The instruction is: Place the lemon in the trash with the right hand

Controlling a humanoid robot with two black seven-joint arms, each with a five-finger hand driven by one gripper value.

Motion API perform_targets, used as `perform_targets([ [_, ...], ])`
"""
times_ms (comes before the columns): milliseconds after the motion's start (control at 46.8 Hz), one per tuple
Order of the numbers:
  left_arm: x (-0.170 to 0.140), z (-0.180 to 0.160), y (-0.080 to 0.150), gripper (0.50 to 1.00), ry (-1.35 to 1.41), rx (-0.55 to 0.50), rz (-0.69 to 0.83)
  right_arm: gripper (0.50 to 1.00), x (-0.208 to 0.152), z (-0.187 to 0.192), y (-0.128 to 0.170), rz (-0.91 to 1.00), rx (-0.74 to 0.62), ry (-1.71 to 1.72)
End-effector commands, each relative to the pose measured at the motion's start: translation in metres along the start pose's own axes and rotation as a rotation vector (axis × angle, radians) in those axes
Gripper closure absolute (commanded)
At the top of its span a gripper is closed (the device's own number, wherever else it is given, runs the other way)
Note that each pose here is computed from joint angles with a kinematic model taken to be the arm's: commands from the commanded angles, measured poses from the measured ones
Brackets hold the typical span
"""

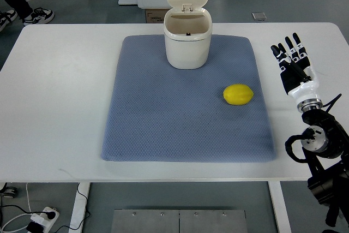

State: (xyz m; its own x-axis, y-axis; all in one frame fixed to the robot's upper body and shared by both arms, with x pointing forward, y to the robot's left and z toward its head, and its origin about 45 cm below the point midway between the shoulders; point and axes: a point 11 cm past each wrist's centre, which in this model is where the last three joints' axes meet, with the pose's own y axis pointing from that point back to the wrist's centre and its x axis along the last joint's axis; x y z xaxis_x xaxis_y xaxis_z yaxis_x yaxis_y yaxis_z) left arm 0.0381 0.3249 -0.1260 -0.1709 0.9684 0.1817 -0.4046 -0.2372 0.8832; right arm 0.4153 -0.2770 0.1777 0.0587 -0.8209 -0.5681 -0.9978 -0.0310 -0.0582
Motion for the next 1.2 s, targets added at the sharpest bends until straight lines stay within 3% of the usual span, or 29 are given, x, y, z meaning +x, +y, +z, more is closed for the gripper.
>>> perform_targets([
  [0,0.000,0.000,0.000,0.500,0.000,0.000,-0.001,0.500,-0.001,-0.001,-0.002,-0.003,0.002,0.000],
  [1175,0.000,0.000,0.000,0.500,0.000,0.000,0.001,0.500,-0.004,0.008,-0.003,-0.017,-0.033,-0.029],
])
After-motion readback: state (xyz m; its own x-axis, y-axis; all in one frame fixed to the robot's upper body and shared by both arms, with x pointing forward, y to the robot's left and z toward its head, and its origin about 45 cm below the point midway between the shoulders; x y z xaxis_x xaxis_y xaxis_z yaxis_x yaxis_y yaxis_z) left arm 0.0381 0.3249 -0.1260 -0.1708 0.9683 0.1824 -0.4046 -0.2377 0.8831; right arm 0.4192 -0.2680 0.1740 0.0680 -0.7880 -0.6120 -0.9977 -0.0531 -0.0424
